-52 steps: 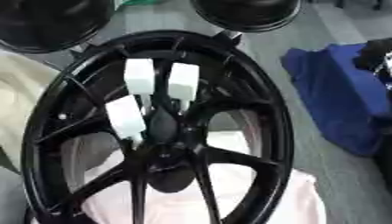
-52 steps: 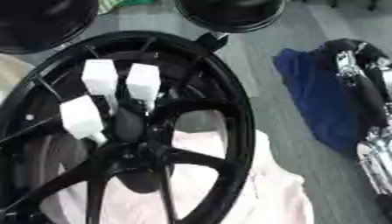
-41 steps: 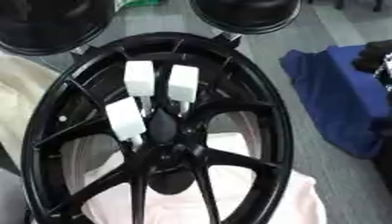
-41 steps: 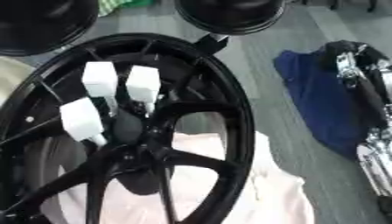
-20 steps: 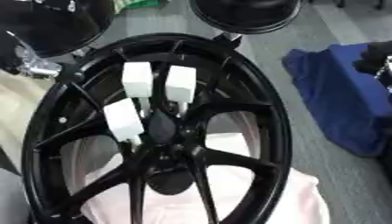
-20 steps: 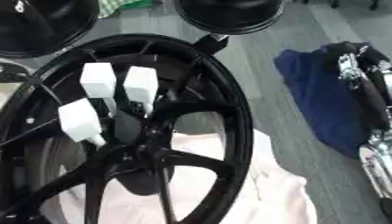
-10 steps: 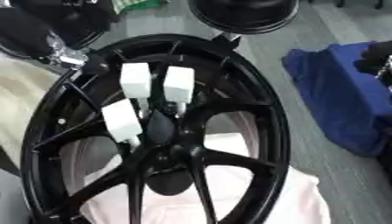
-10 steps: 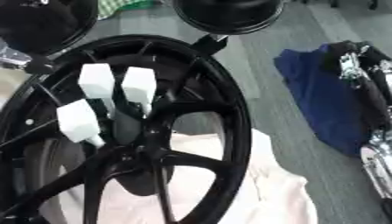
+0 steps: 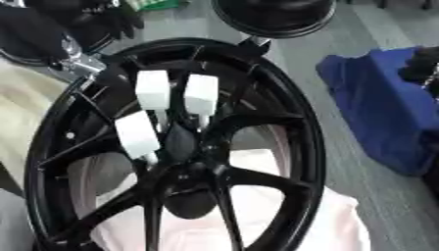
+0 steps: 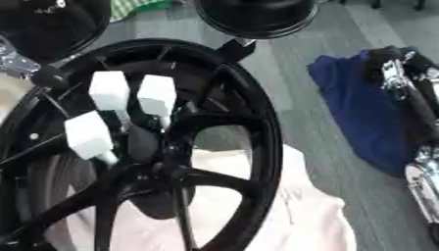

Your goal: Pull the pin out of the wheel hub.

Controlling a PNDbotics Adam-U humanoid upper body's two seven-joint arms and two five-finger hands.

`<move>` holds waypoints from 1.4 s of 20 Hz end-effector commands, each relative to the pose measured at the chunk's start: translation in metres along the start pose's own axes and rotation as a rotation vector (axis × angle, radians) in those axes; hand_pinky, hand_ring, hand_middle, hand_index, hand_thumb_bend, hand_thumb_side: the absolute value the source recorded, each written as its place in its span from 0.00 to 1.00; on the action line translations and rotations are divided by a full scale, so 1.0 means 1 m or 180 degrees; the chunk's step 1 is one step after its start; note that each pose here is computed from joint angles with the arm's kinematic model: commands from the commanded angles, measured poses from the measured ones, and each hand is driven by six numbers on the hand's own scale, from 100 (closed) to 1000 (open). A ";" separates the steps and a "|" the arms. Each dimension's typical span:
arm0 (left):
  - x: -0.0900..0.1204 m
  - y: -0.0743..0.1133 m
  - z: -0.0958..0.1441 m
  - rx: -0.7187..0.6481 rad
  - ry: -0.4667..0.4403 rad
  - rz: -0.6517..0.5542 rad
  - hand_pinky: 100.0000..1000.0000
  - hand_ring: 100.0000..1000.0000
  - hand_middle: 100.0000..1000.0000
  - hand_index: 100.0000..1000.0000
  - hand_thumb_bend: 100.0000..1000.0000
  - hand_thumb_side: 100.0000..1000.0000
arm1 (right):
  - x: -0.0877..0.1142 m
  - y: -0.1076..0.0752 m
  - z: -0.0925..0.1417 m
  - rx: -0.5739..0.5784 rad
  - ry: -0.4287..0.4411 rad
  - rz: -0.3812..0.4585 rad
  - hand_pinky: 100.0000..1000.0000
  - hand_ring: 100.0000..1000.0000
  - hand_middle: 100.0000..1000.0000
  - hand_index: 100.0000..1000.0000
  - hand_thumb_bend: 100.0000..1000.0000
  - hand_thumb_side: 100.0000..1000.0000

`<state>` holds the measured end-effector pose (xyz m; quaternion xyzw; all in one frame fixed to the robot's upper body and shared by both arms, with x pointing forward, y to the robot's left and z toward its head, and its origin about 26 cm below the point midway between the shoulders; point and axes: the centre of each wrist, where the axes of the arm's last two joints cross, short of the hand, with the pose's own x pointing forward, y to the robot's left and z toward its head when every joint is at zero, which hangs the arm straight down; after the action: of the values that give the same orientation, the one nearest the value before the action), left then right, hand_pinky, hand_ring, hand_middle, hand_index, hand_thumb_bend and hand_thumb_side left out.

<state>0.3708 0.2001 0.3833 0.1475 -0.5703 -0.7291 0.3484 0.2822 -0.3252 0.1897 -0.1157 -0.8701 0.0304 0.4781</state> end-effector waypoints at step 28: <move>0.022 -0.004 -0.013 -0.0190 0.0088 0.0039 0.88 0.73 0.68 0.81 0.62 0.47 | 0.009 0.000 -0.004 0.0029 -0.0075 0.0007 0.73 0.62 0.56 0.63 0.00 0.57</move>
<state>0.3656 0.1767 0.3712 0.1321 -0.5460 -0.7418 0.3663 0.2830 -0.3237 0.1905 -0.1135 -0.8698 0.0286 0.4794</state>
